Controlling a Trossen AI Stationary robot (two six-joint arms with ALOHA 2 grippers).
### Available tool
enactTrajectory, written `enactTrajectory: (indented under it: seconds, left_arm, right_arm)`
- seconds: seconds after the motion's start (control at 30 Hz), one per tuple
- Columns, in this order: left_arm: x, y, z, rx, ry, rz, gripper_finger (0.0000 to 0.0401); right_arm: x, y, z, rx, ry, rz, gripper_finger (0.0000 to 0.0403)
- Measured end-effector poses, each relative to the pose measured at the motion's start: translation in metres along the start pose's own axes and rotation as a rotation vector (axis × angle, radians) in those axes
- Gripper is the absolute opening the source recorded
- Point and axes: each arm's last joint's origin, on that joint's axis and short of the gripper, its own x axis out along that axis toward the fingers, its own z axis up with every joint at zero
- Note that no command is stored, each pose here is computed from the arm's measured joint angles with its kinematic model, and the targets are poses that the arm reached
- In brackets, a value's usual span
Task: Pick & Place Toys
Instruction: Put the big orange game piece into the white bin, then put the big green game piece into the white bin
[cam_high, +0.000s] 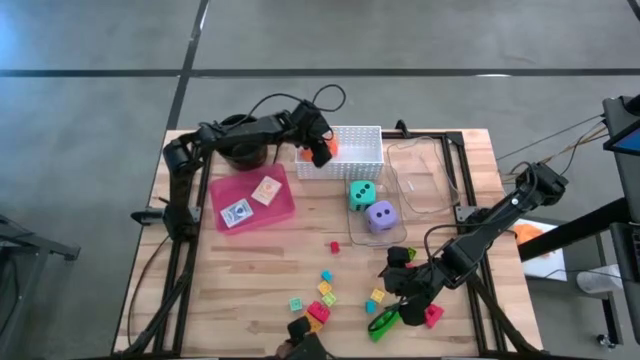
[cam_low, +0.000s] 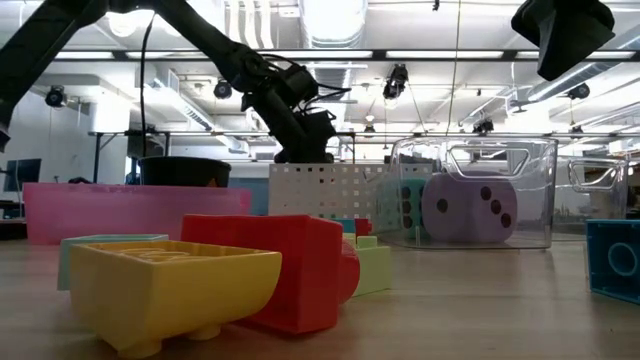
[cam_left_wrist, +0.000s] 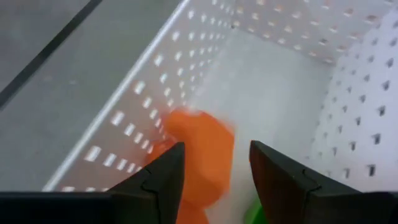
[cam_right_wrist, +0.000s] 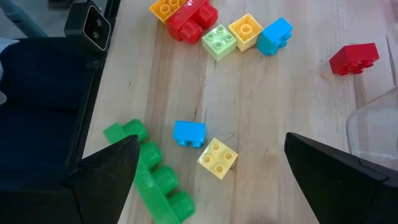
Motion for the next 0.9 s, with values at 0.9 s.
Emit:
enactTrajectory:
  seconds: [0.9]
  left_arm:
    - [-0.075,-0.032,0.039,0.13,-0.237,-0.014,0.0231]
  right_arm:
    - [0.009,-0.033,0.014,-0.015,-0.006,-0.084,0.04]
